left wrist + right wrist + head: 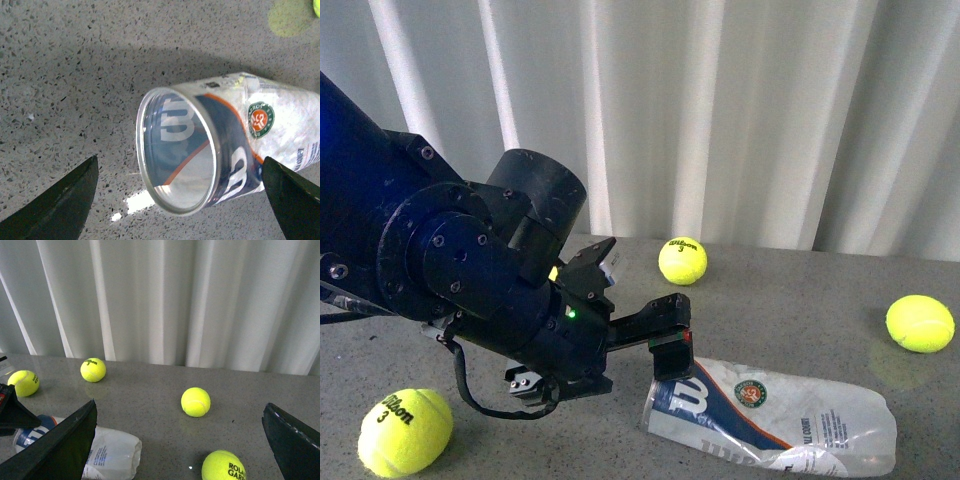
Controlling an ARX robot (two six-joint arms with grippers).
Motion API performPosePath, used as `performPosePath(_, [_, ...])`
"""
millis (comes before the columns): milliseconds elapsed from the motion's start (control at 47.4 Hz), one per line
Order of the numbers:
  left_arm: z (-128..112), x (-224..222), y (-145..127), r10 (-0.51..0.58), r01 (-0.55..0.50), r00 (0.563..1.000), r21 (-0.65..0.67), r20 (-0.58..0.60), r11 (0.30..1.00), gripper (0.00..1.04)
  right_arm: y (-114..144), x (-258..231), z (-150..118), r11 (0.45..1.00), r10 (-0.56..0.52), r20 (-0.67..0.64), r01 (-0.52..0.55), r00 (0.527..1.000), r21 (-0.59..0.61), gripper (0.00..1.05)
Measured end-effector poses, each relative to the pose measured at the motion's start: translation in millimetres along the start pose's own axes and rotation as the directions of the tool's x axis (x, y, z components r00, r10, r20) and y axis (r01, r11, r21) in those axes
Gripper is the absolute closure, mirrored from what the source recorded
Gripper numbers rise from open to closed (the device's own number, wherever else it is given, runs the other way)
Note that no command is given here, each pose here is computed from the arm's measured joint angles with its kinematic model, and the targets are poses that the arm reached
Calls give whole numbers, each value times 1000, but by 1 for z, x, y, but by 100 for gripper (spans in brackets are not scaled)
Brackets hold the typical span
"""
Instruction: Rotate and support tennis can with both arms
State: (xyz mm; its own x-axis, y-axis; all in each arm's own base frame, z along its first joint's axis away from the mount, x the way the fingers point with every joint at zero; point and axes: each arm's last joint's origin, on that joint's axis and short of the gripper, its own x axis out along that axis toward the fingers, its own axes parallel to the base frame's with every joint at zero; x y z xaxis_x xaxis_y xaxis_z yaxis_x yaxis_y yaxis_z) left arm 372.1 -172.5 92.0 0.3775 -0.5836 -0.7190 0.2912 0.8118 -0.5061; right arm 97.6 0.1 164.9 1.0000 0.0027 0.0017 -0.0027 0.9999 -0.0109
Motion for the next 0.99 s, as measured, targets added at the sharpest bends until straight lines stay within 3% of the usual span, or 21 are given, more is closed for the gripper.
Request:
performPosePath(443, [-6,0,-24,-63,63,998,20,-17,998,10,0,0,0,1000,0,0,0,1000,0,7])
performPosePath(675, [-14,-2,-28,-67,67,997,9,-30,998,51,0,0,0,1000,0,0,0,1000,0,7])
performPosePath(886, [-18,1,-34,-84,84,996,6,-18,996,97,0,0,0,1000,0,0,0,1000,0,7])
performPosePath(991, [-17,0,-34,-93,93,996,-5,-10,996,101,0,0,0,1000,0,0,0,1000,0,7])
